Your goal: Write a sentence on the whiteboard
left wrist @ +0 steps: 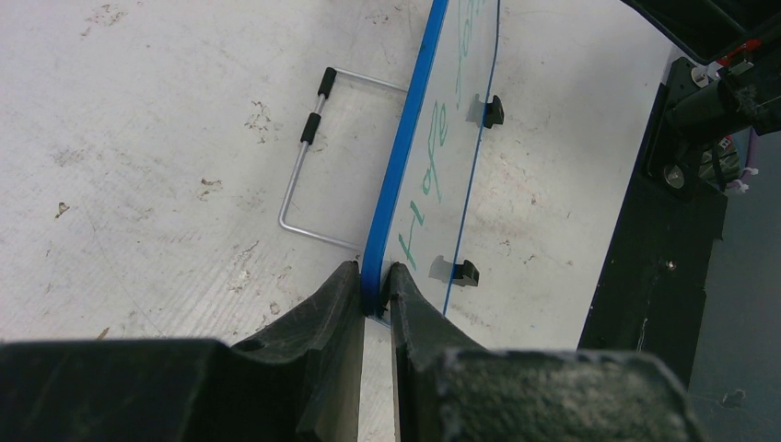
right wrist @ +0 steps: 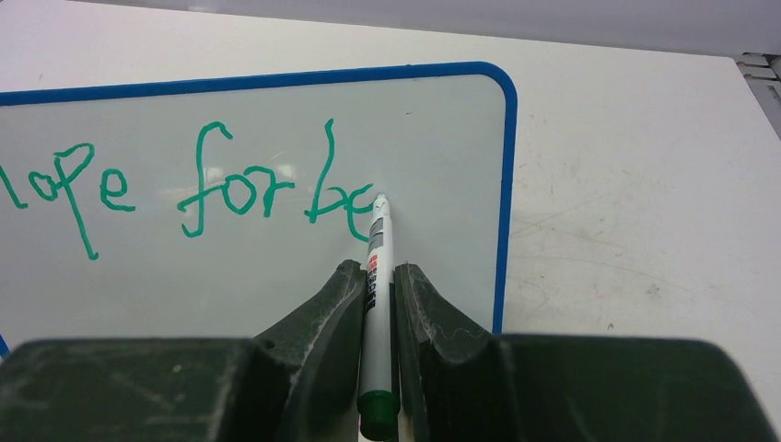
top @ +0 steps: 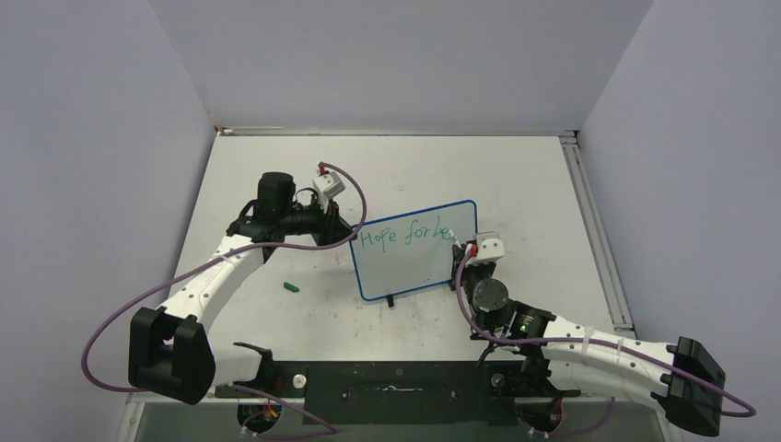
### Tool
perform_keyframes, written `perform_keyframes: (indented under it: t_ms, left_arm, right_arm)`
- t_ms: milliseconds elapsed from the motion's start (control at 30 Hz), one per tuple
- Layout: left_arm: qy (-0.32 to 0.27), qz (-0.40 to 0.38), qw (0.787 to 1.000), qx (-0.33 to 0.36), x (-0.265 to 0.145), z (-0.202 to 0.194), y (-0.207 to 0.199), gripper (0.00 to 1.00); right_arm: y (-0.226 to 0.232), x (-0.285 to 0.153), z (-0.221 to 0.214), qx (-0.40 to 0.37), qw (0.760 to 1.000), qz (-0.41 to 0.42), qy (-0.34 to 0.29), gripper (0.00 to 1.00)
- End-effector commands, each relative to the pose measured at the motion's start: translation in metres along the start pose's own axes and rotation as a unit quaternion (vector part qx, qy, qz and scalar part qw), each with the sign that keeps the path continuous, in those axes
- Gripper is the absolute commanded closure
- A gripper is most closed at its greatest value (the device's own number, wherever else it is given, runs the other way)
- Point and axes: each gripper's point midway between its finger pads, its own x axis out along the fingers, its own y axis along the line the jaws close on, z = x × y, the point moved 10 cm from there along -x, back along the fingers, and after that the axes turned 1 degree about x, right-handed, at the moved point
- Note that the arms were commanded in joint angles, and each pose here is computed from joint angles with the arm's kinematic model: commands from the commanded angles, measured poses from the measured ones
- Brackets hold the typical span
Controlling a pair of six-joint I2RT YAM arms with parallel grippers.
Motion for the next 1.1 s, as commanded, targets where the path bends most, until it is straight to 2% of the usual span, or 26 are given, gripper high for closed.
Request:
perform_keyframes:
  t_ms: [0, 500, 1067]
  left_arm:
    - [0.024, 0.012, 1.000, 0.000, 0.000, -0.006, 0.004, 1.00]
    - [0.025, 0.013, 1.000, 0.000, 0.001, -0.006, 0.004, 1.00]
    - [0.028, 0.023, 0.999, -0.003, 0.000, -0.006, 0.004, 1.00]
  right_arm:
    - [0.005, 0.005, 0.022, 0.024, 0.999, -0.003, -0.031, 0.95]
    - [0.009, 0.006, 0.025, 0.029, 0.999, 0.019, -0.032, 0.95]
    - [-0.009, -0.008, 0.031, 0.027, 1.000, -0.001, -0.016, 0.95]
